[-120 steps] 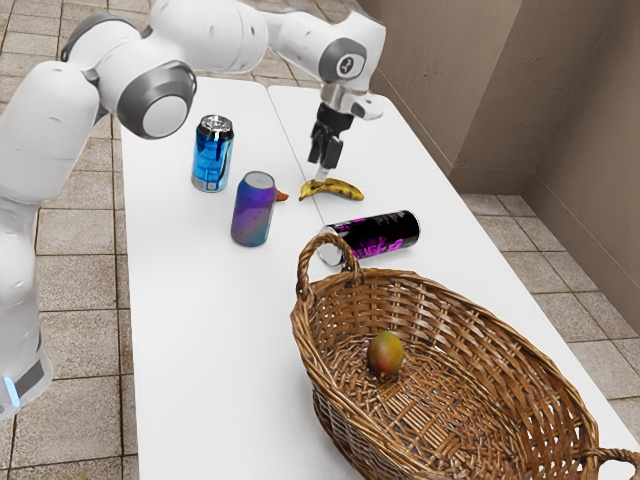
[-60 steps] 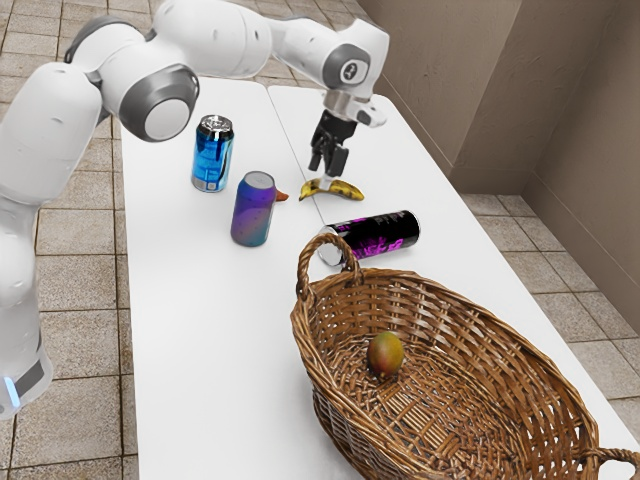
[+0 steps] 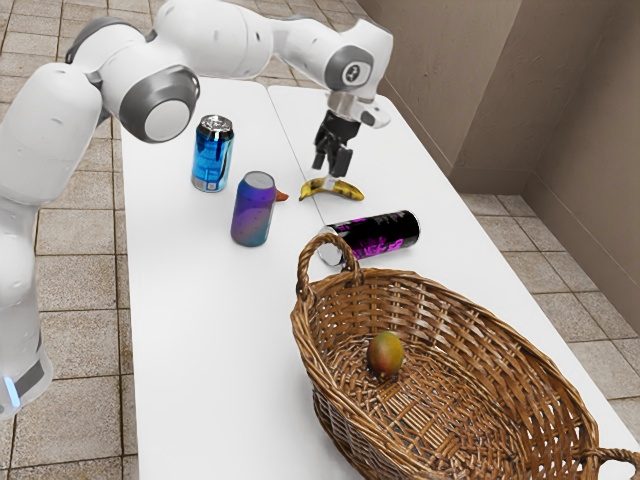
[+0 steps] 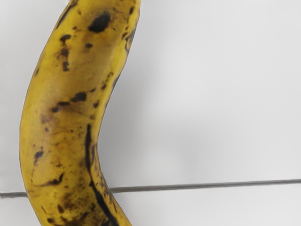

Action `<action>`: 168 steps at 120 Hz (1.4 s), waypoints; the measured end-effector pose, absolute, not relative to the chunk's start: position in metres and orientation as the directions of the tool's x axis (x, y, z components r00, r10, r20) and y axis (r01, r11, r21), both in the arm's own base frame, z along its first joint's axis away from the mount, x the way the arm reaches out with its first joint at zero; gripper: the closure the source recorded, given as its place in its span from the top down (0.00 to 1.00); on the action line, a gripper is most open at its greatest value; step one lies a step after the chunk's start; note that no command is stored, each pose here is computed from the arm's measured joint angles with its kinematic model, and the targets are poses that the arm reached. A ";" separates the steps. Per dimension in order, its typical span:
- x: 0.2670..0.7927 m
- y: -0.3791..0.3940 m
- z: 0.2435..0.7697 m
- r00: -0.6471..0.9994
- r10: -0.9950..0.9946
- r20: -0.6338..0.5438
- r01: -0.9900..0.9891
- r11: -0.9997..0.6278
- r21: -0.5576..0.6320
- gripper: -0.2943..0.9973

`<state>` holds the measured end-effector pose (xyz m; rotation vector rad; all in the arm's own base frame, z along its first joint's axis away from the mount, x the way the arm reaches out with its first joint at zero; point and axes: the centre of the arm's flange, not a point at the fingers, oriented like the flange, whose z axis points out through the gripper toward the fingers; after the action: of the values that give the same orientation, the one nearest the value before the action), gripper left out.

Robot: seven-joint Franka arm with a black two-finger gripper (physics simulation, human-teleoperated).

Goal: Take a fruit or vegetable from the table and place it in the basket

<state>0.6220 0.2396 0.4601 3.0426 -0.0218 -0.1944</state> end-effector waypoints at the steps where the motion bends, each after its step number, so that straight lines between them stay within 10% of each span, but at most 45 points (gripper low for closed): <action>1: 0.622 0.240 0.460 0.992 -0.020 -0.125 -0.008 -0.996 0.092 0.77; 85: 0.651 0.239 0.423 0.993 -0.101 -0.065 -0.100 -0.995 0.027 0.77; 168: 0.651 0.244 0.413 0.991 -0.117 -0.072 -0.114 -0.993 0.033 0.48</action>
<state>0.6510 0.2436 0.4126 3.1058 -0.1803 -0.1150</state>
